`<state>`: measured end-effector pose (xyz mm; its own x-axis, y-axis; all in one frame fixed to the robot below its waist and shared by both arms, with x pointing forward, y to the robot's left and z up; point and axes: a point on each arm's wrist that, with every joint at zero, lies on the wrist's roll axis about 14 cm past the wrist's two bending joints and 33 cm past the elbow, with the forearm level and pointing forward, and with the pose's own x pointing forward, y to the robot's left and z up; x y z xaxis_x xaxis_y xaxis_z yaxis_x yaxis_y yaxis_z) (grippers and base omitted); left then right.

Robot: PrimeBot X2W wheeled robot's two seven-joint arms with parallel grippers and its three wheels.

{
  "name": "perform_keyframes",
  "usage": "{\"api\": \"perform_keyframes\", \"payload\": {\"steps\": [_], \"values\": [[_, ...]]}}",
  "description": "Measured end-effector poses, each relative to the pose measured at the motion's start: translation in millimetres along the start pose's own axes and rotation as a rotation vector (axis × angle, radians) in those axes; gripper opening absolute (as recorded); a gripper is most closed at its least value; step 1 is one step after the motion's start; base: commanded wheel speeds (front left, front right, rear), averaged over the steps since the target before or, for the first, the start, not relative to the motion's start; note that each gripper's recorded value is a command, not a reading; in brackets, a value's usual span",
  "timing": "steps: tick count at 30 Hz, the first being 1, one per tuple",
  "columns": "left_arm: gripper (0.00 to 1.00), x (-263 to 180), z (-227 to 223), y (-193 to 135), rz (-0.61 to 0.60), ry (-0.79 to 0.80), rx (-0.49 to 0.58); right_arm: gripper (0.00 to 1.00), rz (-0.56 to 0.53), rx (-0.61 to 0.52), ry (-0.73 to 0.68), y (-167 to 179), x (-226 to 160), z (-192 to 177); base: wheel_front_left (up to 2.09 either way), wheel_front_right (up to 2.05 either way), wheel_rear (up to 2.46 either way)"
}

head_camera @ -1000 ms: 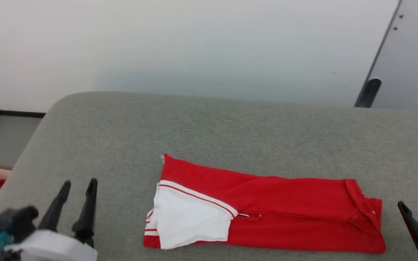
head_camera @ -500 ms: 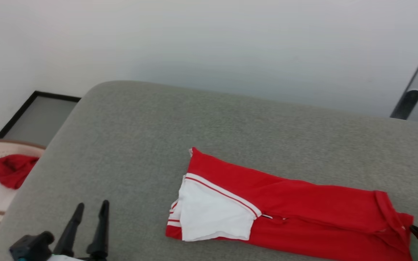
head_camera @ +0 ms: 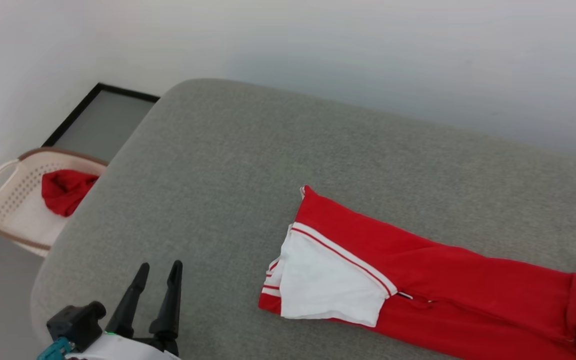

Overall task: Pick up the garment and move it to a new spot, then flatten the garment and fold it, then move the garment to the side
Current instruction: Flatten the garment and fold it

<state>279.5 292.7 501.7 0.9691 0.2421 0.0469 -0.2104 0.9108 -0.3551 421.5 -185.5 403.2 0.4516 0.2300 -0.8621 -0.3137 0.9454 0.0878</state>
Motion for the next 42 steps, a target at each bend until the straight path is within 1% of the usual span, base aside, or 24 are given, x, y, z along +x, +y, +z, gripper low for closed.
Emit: {"api": "perform_keyframes", "payload": {"steps": [8, 9, 10, 11, 15, 23, 29, 36, 38, 42], "values": [[1.00, 0, -2, 8, 0.034, 0.010, -0.002, 1.00, 0.034, 0.032, 0.088, 8, 23, -1, 0.00, 0.00, 0.00], [1.00, 0, -3, 8, 0.037, 0.011, -0.005, 0.38, 0.038, 0.036, 0.101, 9, 24, -2, 0.00, 0.00, 0.00], [1.00, 0, -3, 8, 0.040, 0.012, -0.009, 0.02, 0.046, 0.039, 0.116, 10, 25, -3, 0.00, 0.00, 0.00], [1.00, 0, -4, 9, 0.041, 0.013, -0.010, 0.00, 0.057, 0.051, 0.122, 12, 25, -2, 0.00, 0.00, 0.00], [1.00, 3, -7, 8, 0.043, 0.020, -0.024, 0.00, 0.087, 0.062, 0.126, 17, 26, -2, 0.00, 0.00, 0.00], [1.00, 11, -8, 2, 0.024, 0.022, -0.042, 0.00, 0.079, 0.082, 0.088, 9, 22, 1, 0.00, 0.00, 0.00], [1.00, 16, -11, -2, 0.015, 0.028, -0.056, 0.00, 0.002, 0.097, 0.043, -20, 17, 9, 0.00, 0.00, 0.00], [1.00, 20, -14, -5, 0.005, 0.036, -0.062, 0.00, -0.124, 0.104, 0.001, -67, -5, 20, 0.00, 0.00, 0.00], [1.00, 20, -14, -6, 0.001, 0.037, -0.064, 0.00, -0.133, 0.106, -0.012, -70, -10, 22, 0.00, 0.00, 0.00], [1.00, 17, -17, -7, -0.005, 0.042, -0.069, 0.00, -0.118, 0.083, -0.053, -64, -23, 31, 0.00, 0.00, 0.00]]}}
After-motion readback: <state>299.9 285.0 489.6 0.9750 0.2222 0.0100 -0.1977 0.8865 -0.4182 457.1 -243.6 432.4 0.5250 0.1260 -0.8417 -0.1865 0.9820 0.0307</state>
